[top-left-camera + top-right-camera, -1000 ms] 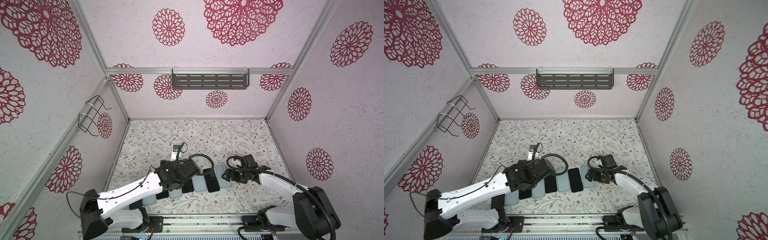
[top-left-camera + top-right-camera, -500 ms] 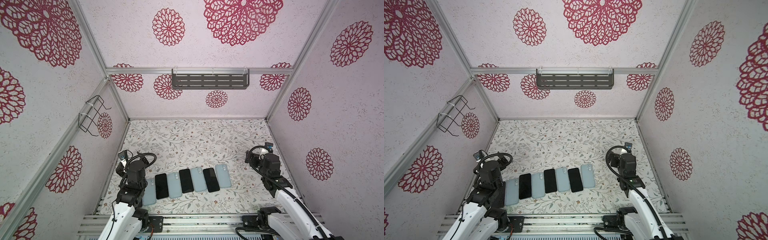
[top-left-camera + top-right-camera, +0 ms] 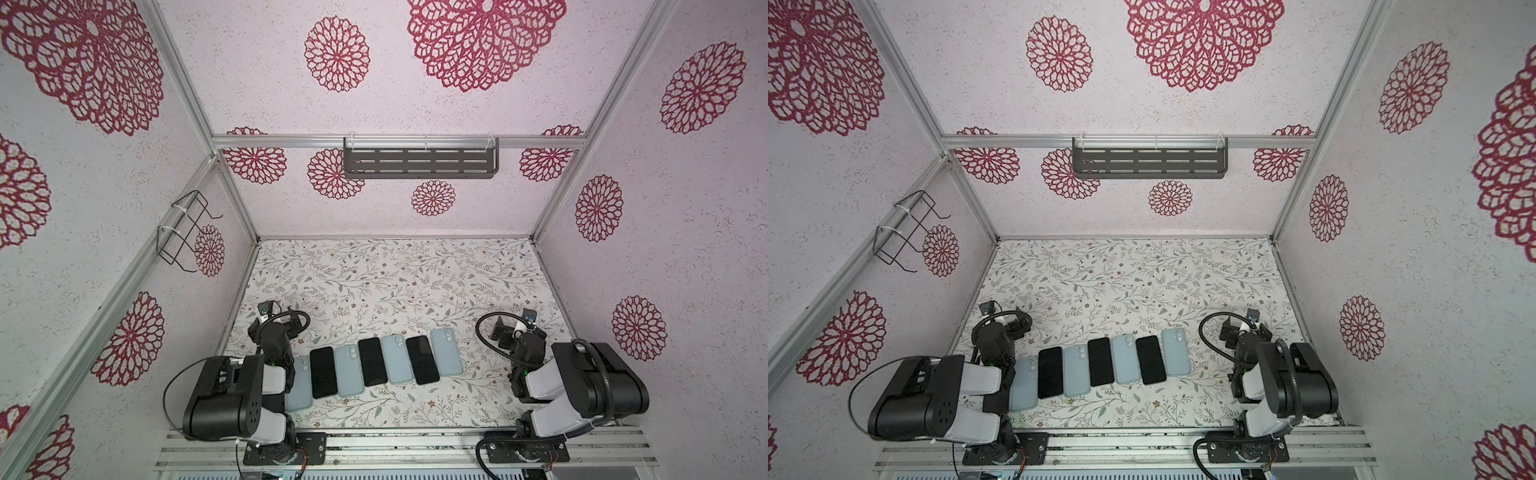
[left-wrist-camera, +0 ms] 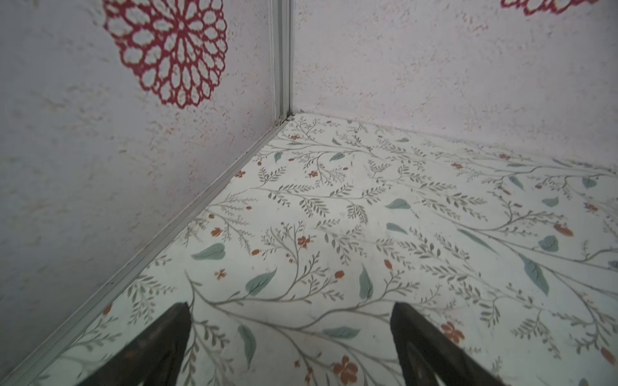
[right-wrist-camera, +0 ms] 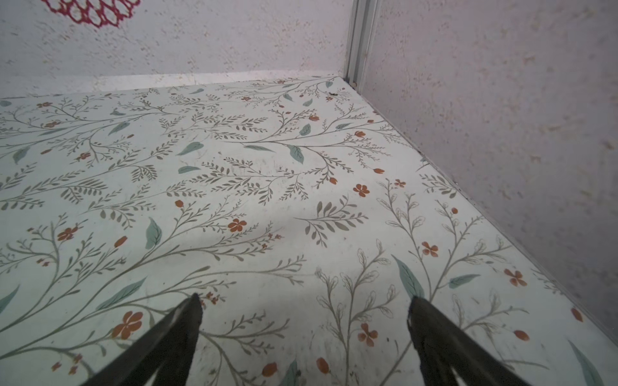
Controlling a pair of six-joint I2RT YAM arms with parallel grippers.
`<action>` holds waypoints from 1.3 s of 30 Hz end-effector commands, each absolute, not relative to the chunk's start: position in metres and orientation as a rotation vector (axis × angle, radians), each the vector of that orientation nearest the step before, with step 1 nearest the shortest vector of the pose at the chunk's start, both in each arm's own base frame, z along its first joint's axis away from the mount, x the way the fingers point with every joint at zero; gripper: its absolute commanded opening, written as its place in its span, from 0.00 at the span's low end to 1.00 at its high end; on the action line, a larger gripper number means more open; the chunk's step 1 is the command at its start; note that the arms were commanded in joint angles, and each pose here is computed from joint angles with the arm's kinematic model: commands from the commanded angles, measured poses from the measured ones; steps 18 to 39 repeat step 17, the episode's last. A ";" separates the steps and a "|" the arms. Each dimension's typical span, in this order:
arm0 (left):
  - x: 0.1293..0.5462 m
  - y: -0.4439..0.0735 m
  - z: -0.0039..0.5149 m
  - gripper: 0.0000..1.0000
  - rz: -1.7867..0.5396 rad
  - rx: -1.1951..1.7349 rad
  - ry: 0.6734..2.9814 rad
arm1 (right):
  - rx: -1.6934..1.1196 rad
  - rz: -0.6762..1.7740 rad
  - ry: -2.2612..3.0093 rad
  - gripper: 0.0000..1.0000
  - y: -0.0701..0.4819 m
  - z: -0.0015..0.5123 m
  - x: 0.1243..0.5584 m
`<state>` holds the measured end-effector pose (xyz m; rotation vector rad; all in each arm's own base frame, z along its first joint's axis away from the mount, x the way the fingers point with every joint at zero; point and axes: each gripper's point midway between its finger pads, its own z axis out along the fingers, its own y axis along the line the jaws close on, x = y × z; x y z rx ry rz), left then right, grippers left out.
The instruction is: Take the phone out of the phone case
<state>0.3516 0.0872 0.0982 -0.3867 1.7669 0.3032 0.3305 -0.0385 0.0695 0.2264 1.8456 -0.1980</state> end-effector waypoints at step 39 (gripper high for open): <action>0.396 0.093 0.123 0.97 0.228 -0.361 1.760 | 0.282 -0.278 1.711 0.99 -0.044 0.118 0.366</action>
